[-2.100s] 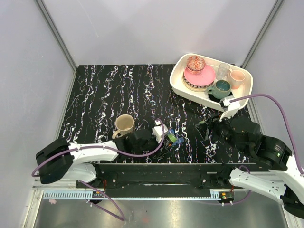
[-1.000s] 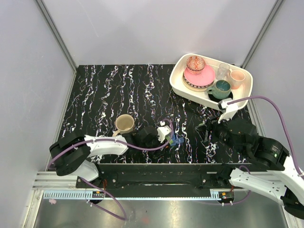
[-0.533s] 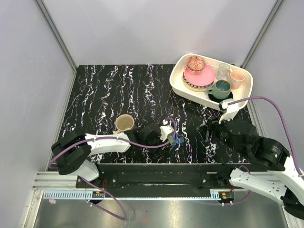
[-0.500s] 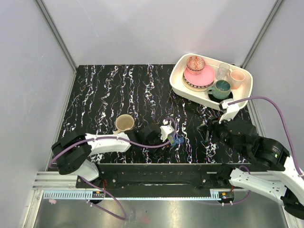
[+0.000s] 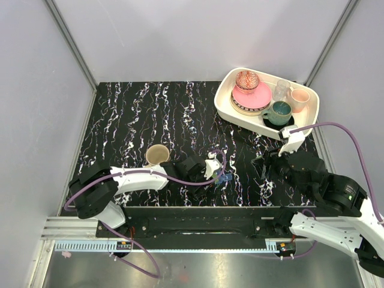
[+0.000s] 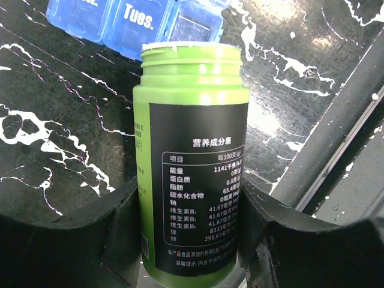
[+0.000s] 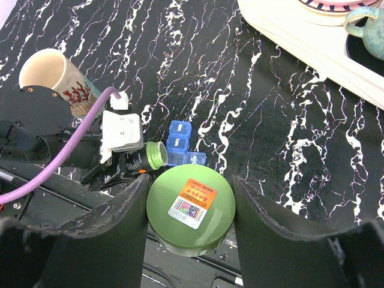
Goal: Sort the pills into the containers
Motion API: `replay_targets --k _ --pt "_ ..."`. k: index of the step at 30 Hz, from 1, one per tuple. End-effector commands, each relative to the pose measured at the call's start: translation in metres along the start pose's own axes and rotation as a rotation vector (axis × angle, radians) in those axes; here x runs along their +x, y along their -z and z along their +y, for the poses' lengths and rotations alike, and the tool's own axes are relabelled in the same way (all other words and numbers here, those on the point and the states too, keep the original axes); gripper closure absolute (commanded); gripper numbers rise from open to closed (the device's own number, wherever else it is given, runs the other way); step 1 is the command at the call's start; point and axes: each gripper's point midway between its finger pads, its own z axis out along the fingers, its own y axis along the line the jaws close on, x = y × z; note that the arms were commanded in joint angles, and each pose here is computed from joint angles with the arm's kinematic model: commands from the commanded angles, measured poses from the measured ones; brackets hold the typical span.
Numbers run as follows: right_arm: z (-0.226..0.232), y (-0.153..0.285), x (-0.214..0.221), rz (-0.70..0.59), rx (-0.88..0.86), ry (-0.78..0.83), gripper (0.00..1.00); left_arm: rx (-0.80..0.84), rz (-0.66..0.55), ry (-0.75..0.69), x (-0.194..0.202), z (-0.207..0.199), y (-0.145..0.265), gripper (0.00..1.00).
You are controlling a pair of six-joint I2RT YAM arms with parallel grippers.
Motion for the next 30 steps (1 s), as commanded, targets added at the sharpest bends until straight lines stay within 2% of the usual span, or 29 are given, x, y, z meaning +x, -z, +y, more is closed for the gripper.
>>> replay_targets --k 1,30 --pt "-0.003 0.005 -0.014 -0.051 0.012 -0.008 1.00 -0.014 -0.033 -0.033 -0.023 0.003 0.001 1.00" --pt "-0.006 0.007 -0.008 -0.046 0.010 -0.014 1.00 -0.046 0.060 -0.070 -0.023 0.012 0.005 1.00"
